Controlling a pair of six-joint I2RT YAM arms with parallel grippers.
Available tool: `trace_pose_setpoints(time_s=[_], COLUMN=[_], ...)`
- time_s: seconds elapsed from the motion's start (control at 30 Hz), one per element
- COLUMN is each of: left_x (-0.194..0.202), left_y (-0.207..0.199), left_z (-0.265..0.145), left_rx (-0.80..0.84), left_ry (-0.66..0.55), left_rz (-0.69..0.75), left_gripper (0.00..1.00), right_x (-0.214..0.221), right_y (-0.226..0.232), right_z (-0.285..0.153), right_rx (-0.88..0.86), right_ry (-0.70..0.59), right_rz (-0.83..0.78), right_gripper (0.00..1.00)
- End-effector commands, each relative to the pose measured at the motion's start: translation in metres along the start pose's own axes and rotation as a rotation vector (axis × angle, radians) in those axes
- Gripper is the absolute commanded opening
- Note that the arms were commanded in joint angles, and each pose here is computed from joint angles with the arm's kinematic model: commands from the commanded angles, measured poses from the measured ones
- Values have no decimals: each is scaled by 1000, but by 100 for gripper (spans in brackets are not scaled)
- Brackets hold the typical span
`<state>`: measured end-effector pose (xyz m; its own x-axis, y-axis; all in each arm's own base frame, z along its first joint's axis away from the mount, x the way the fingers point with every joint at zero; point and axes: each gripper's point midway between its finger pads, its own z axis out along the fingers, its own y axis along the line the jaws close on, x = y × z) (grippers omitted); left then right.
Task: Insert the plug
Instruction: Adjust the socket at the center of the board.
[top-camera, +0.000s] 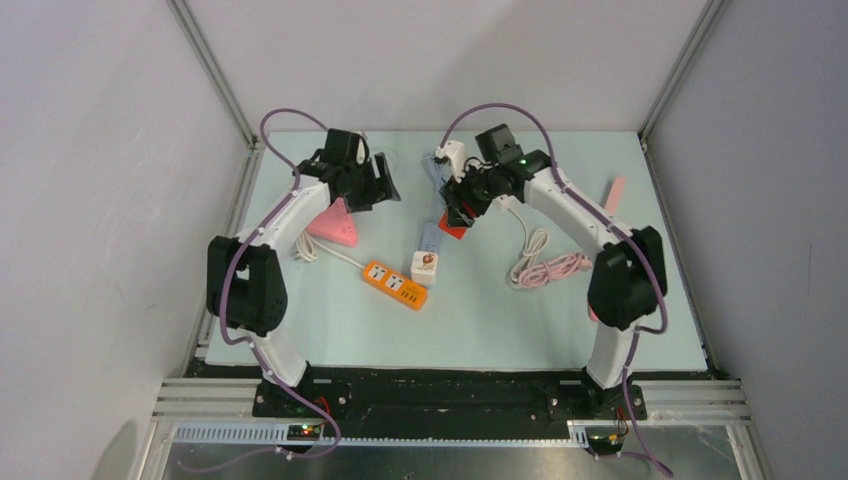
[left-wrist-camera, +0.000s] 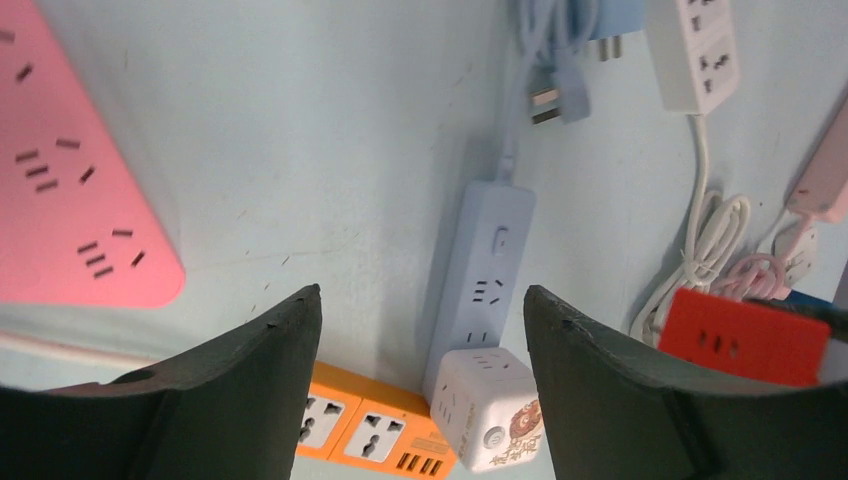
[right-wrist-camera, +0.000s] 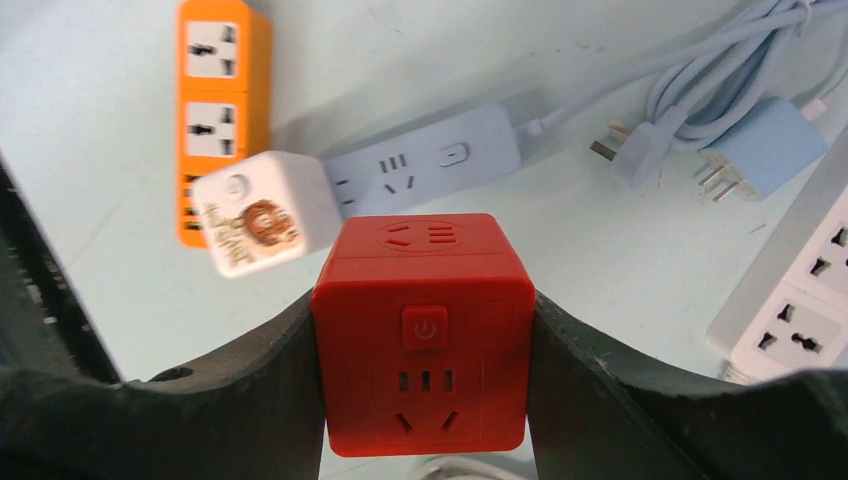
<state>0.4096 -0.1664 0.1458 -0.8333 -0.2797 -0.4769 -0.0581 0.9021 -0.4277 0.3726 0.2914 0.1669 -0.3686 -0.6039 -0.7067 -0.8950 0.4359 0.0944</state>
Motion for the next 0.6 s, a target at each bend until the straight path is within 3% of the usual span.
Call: trace_pose_setpoints(time_s=[0.0, 0.2, 0.33, 0.43, 0.57], left_x=[-1, 8, 17, 32, 56], left_y=[-2, -10, -15, -19, -25], left_z=[-24, -27, -23, -26, -32], left_rx=[32, 81, 115, 128, 120], left_ry=[-29, 6, 47, 50, 35], left_rz=[-61, -68, -46, 117, 301], left_gripper=[76, 74, 67, 66, 73], right_x=[-37, -29, -26, -21, -20], right_y=[-20, -33, -28, -27, -26], right_z=[10, 51, 70, 80, 83], right_rx=[92, 76, 47, 46, 44], right_ry=[-51, 26, 48, 58, 48], right_rz=[-133, -135, -149, -132, -83], right_gripper=[0, 0, 0, 0, 0])
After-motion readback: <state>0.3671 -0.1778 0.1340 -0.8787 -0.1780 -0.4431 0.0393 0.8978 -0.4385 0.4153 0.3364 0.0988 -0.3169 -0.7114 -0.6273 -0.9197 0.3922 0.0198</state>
